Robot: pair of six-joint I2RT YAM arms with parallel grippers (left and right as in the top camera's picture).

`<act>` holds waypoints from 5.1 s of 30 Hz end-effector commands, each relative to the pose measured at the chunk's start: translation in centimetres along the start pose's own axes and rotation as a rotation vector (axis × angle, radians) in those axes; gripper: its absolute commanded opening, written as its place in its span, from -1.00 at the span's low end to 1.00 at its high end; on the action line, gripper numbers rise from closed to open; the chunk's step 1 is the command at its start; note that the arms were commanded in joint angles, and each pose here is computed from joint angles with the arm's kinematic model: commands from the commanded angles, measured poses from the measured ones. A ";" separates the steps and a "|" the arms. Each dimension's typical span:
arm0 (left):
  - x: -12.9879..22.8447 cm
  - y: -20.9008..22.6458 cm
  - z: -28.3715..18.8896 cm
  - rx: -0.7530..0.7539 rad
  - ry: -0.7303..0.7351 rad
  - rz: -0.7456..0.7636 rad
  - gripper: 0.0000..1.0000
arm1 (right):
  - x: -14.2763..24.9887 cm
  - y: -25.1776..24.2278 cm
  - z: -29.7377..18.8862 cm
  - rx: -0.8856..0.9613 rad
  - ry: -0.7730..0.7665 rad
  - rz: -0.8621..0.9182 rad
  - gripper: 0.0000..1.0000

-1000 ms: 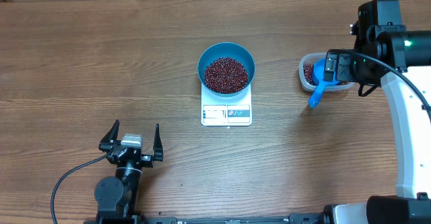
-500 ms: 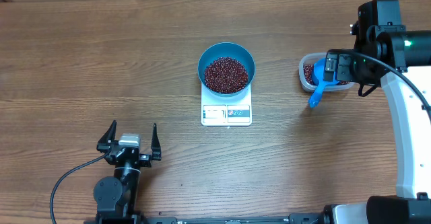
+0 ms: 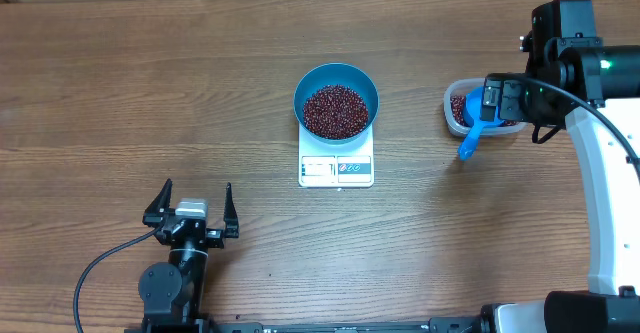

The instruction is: Scoop item into bowl and weigh 150g on scale

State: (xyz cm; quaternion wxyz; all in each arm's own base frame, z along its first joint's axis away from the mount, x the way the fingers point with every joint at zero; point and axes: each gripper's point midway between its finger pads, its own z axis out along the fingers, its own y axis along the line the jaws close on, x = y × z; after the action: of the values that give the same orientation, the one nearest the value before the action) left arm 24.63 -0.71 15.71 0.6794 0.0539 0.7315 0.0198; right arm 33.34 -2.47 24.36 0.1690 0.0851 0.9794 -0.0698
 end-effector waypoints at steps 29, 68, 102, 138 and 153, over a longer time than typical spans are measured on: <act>0.1 0.5 0.0 -0.024 0.001 0.001 0.99 | -0.7 -0.3 -1.2 0.000 -0.047 -0.001 1.00; 0.1 0.5 0.0 -0.024 0.001 0.001 0.99 | -2.4 0.5 -3.1 -0.069 -0.168 0.017 1.00; 0.1 0.5 0.0 -0.024 0.001 0.001 0.99 | 1.7 4.7 -1.6 -0.588 -0.976 0.273 1.00; 0.1 0.5 0.0 -0.024 0.001 0.001 0.99 | 10.2 3.0 2.2 -0.554 -1.166 0.345 1.00; 0.1 0.5 0.0 -0.024 0.001 0.001 0.99 | 11.6 4.4 3.2 -0.547 -1.124 0.192 1.00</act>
State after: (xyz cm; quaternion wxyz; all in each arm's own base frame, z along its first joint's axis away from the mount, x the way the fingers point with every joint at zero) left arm 24.63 -0.46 15.66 0.6786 0.0500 0.7324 0.0236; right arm 24.54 2.48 17.20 0.6771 0.1010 0.7090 0.1694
